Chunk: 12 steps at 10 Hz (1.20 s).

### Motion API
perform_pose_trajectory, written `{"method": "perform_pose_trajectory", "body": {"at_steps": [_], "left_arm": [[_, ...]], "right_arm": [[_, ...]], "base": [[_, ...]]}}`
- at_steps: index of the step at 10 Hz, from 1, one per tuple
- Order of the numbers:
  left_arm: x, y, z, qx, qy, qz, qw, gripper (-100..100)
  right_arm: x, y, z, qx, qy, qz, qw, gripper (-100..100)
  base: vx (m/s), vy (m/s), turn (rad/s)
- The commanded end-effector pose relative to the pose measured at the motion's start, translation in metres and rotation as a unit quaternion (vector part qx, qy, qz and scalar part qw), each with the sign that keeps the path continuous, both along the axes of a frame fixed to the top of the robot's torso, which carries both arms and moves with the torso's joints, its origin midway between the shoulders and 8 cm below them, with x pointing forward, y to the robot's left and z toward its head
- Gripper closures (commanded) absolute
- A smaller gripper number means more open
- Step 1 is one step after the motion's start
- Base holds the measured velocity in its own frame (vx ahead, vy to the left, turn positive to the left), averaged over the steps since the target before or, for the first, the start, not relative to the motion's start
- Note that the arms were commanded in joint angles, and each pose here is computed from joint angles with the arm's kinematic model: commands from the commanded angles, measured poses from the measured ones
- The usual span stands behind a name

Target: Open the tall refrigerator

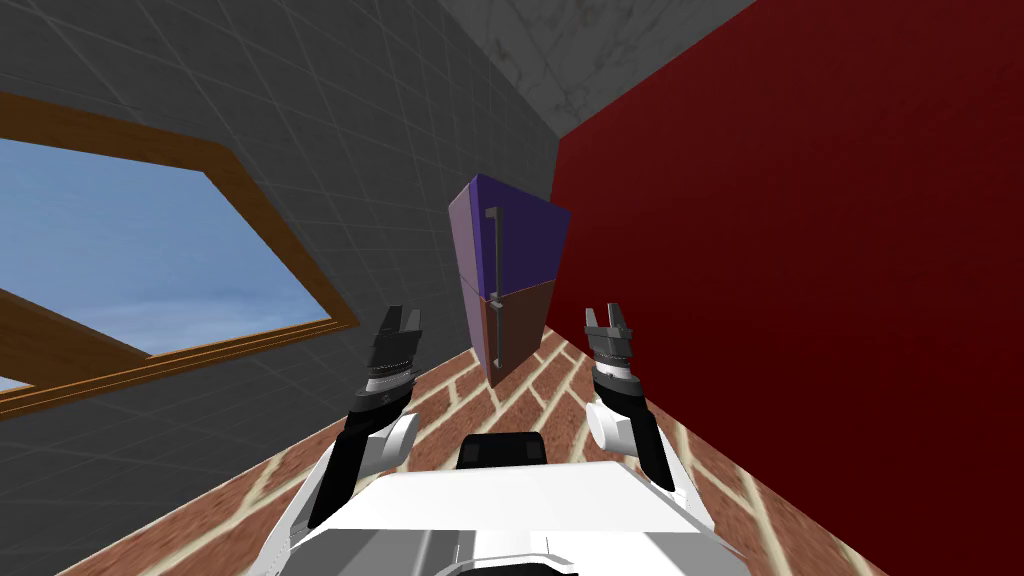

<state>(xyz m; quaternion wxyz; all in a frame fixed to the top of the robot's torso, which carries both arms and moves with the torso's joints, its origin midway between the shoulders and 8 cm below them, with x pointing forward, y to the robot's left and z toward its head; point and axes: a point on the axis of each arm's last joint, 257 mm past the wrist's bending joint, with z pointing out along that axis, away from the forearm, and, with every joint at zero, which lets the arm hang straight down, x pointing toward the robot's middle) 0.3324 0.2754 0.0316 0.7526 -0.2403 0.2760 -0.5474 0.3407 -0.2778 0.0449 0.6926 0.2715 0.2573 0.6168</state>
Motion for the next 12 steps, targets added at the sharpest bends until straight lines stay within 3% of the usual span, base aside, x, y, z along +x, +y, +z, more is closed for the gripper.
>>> {"method": "perform_pose_trajectory", "body": {"at_steps": [1, 9, 10, 12], "left_arm": [[0.0, 0.0, 0.0, 0.0, 0.0, 0.0, 1.0, 0], [0.0, 0.0, 0.0, 0.0, 0.0, 0.0, 1.0, 0], [0.0, 0.0, 0.0, 0.0, 0.0, 0.0, 1.0, 0], [0.0, 0.0, 0.0, 0.0, 0.0, 0.0, 1.0, 0]], "right_arm": [[0.0, 0.0, 0.0, 0.0, 0.0, 0.0, 1.0, 0], [0.0, 0.0, 0.0, 0.0, 0.0, 0.0, 1.0, 0], [0.004, 0.003, -0.006, -0.03, 0.012, -0.001, 0.9995, -100], [0.009, 0.004, -0.014, -0.064, 0.028, -0.008, 0.9975, -100]], "base": [[0.0, 0.0, 0.0], [0.0, 0.0, 0.0], [0.037, 0.048, -0.033], [0.042, 0.099, -0.046]]}}
